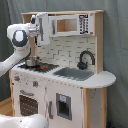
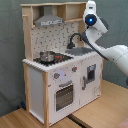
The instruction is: Play with the kitchen
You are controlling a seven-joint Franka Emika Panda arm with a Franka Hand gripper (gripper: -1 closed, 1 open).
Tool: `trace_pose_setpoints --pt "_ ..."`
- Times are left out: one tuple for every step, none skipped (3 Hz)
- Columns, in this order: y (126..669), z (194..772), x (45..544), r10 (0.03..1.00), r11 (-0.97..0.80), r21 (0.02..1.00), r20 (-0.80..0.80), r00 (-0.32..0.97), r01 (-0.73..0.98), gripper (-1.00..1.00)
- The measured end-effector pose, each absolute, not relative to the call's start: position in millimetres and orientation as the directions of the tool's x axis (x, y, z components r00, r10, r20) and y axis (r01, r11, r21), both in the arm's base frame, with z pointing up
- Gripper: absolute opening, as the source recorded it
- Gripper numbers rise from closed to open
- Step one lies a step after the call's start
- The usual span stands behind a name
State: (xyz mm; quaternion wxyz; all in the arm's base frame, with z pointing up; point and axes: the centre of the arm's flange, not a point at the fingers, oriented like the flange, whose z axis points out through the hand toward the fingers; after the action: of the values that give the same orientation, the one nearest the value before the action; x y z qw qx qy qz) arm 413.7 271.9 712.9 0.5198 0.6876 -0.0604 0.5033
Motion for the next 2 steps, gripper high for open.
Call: trace_pose_setpoints --pt "258.8 709.8 408.3 0.465 -0.461 0.655 0.753 0.466 -0.599 -1.0" --pt "249.3 708.0 405.1 0.499 -0.465 0.656 0.749 0.435 -0.595 -1.0"
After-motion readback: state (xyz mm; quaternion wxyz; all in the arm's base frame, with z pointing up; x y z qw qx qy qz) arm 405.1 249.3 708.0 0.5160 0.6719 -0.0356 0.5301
